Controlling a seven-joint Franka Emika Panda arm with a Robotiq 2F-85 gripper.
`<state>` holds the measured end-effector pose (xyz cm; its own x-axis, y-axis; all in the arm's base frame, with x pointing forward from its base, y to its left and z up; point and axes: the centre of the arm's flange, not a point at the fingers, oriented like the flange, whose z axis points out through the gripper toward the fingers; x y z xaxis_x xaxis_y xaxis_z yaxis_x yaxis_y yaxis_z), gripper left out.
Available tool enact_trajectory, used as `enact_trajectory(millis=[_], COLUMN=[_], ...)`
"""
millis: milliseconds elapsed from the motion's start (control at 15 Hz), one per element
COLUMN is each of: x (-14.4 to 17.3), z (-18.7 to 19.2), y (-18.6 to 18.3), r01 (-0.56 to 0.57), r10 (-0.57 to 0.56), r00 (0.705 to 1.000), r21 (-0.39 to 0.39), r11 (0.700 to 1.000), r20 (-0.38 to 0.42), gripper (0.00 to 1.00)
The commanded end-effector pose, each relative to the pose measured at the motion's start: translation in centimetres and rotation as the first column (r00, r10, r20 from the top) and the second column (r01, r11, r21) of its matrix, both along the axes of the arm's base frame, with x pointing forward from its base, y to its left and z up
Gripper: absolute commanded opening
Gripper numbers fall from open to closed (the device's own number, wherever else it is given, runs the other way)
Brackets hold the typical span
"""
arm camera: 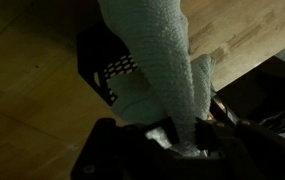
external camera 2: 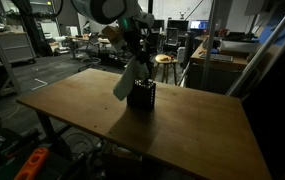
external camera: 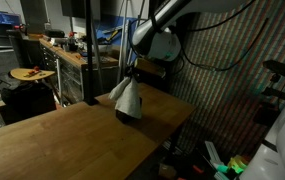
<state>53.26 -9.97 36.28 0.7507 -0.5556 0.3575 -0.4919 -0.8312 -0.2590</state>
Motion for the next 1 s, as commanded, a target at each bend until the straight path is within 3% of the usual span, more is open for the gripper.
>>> enact_trajectory(millis=[0,533,933], x=[-0.1,1.8,2.7], z=[1.6,-1.3,-6.2], y=[-0.1,3.9,3.3], r01=[0.055,-0.006,-0.089], r10=[-0.055,0.007,0.085], r00=[0.998,1.000,0.996], r21=[0.002,-0.073,-0.144], r11=[0.998,0.997,0.986], r20=[0.033,0.019,-0.038], gripper=[0.01,0.01,0.01])
